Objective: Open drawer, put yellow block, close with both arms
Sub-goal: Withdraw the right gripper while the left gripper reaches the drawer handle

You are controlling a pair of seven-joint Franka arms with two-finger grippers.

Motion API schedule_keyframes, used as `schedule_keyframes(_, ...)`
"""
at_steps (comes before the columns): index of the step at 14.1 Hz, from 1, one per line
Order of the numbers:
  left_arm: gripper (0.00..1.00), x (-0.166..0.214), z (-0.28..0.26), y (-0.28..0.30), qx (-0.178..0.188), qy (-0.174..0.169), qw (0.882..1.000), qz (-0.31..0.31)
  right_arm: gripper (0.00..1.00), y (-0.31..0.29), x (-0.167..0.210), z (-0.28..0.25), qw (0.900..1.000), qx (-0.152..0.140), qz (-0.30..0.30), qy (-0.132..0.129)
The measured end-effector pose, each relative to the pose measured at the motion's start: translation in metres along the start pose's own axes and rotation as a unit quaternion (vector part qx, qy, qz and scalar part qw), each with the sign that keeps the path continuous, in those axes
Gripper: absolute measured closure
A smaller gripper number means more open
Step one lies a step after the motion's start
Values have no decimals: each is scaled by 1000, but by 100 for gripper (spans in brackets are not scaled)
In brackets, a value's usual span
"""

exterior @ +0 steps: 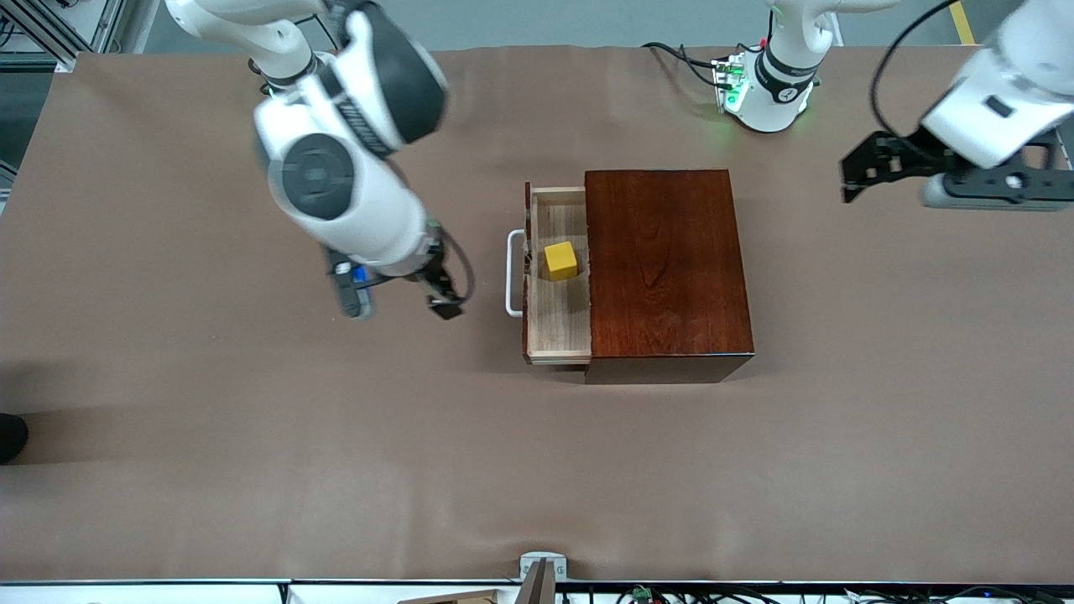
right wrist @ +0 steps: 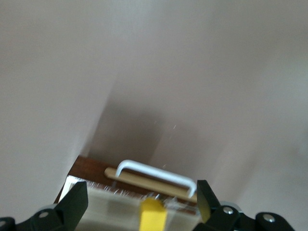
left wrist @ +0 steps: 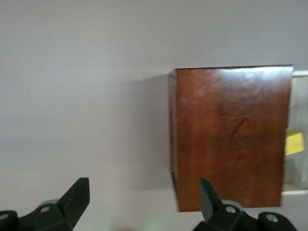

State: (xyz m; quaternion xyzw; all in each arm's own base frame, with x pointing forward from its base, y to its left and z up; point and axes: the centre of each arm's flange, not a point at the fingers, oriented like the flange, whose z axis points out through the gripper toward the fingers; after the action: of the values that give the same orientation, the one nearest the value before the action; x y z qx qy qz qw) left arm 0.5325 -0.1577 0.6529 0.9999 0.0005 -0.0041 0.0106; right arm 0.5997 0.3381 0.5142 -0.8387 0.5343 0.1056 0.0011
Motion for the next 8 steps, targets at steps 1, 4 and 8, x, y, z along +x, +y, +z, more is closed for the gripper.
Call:
schedule_keyframes(1,0,2,5,27,-5,-1,1000,-22,0,5,23,-14,1000,3,-24,0)
schedule_keyframes(4,0,11,31,116,-26,-5,996,-84,0,25,75,-56,992,16,-124,21)
schedule_keyframes(8,0,4,96,246,-75,1,977,-199,0,56,131,-86,980,-3,-198,16)
